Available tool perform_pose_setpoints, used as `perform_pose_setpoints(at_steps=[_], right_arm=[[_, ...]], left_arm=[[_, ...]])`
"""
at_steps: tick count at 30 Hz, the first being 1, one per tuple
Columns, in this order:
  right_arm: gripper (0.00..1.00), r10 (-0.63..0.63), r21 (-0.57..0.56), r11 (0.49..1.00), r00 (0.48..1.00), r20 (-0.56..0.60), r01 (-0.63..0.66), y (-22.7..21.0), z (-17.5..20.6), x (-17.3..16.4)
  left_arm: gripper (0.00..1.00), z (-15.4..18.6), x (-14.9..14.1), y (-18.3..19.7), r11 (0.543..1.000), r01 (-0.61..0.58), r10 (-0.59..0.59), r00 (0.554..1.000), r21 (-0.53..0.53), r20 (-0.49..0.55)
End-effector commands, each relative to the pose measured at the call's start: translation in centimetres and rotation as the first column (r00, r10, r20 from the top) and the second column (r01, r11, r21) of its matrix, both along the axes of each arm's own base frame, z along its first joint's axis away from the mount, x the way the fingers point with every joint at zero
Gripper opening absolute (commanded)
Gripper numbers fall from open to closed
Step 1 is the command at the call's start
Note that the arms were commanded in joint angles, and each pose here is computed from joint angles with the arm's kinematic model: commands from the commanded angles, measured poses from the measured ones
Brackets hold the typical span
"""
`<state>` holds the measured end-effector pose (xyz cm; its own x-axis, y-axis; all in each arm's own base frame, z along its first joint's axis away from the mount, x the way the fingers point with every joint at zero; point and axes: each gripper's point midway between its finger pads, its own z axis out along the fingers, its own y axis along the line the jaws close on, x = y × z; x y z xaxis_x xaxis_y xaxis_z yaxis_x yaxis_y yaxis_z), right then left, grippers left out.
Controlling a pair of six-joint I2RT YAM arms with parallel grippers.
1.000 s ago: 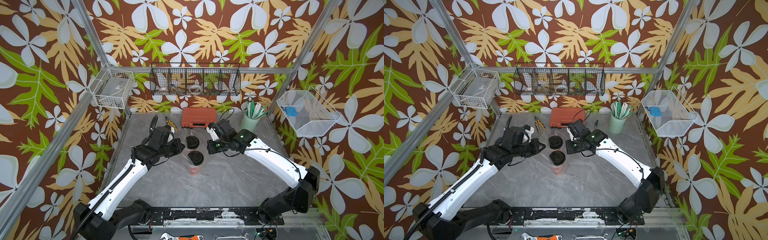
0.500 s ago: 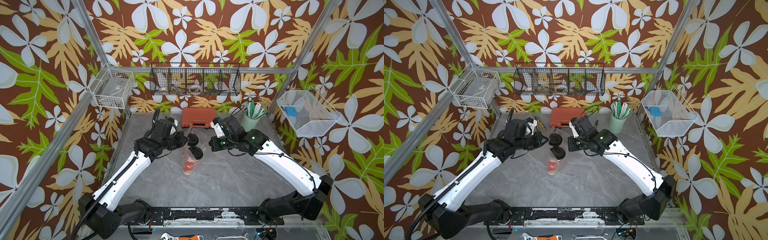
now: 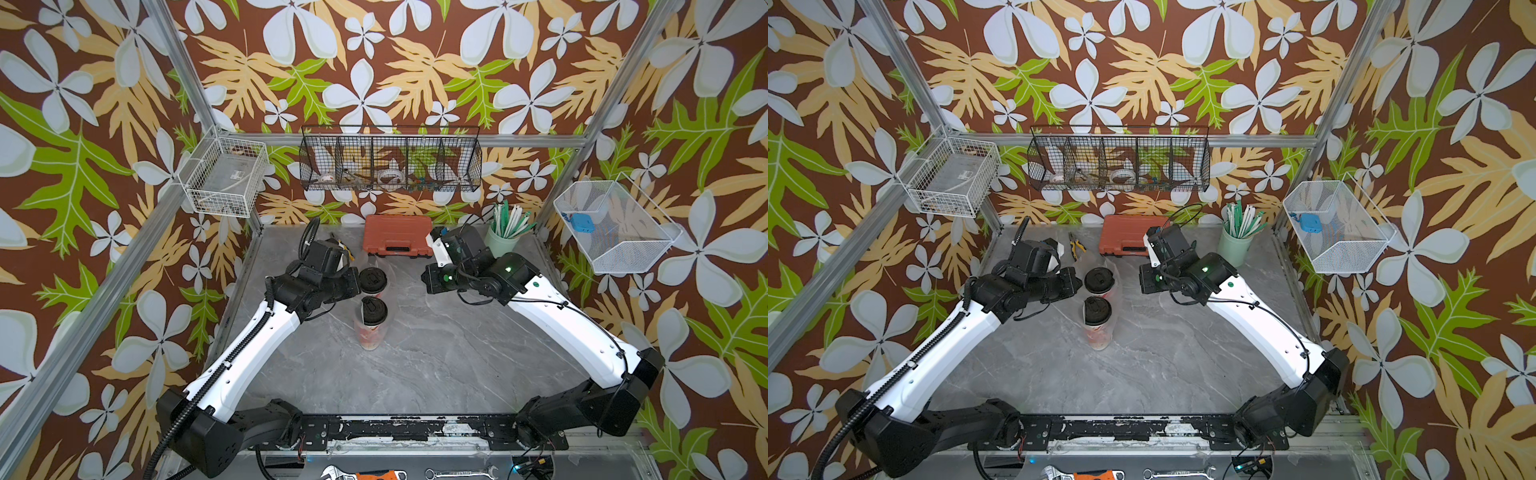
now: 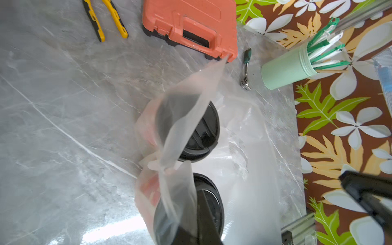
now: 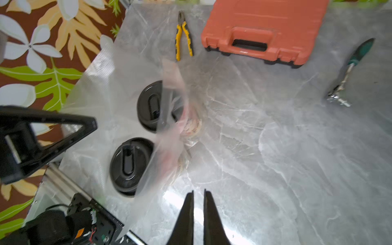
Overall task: Pack milk tea into plastic carrier bags
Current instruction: Adjust the plastic carrier bag at the center of the board, then pick up the straw from the container.
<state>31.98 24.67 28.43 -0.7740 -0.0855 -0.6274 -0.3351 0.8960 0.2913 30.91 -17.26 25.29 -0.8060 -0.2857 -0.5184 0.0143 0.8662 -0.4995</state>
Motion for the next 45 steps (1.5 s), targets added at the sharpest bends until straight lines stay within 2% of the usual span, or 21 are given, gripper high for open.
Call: perform_pose_setpoints(at_steps=[1,4,8,13,16,19,22,24,27,32,39,45], right_arm=[[0.19,-0.054,-0.050,0.997,0.996,0.064,0.057,-2.8,0.6,2.7],[0.27,-0.143,-0.061,0.987,0.983,0.116,0.151,-7.2,1.5,5.8],[0.37,-0.275,-0.035,0.958,0.943,0.188,0.286,-13.9,2.5,9.4],[0.47,-0.446,0.009,0.888,0.856,0.262,0.460,-23.4,2.7,13.0],[0.50,-0.512,0.055,0.853,0.810,0.286,0.520,-27.8,1.8,15.0],[0.51,-0.543,0.045,0.830,0.787,0.292,0.556,-30.8,0.1,17.0],[0.51,-0.519,0.045,0.846,0.803,0.292,0.531,-31.2,-1.4,19.4],[0.52,-0.459,0.064,0.885,0.839,0.294,0.461,-29.9,-2.1,21.2],[0.51,-0.406,0.020,0.907,0.861,0.306,0.420,-28.5,-2.6,23.6],[0.48,-0.304,0.010,0.948,0.898,0.319,0.318,-25.7,-2.2,26.7],[0.48,-0.215,-0.018,0.973,0.935,0.282,0.229,-23.5,-4.6,28.6],[0.51,-0.223,-0.062,0.967,0.939,0.262,0.247,-23.8,-6.8,29.1]], left_arm=[[0.16,0.0,-0.1,0.9,0.999,-0.021,0.021,1.000,0.030,0.011],[0.25,0.3,-0.2,1.3,0.999,-0.034,0.034,0.999,0.034,0.022],[0.26,0.6,-0.4,1.7,0.999,-0.038,0.037,0.999,0.033,0.029],[0.26,0.9,-0.7,2.1,0.999,-0.039,0.038,0.999,0.028,0.035],[0.24,0.5,-0.8,2.2,0.999,-0.038,0.037,0.999,0.027,0.026],[0.21,0.1,-0.9,2.1,0.999,-0.033,0.033,0.999,0.022,0.019],[0.18,-0.2,-0.8,2.0,0.999,-0.029,0.029,1.000,0.015,0.010],[0.16,-0.2,-0.7,1.9,1.000,-0.025,0.025,1.000,0.011,0.008],[0.14,-0.1,-0.7,1.8,1.000,-0.023,0.022,1.000,0.006,0.007],[0.14,-0.3,-0.8,1.7,1.000,-0.023,0.023,1.000,-0.002,-0.003],[0.13,-0.5,-1.0,1.9,1.000,-0.027,0.027,1.000,-0.006,-0.010],[0.13,-0.4,-1.3,1.9,0.999,-0.029,0.029,1.000,-0.018,-0.012]])
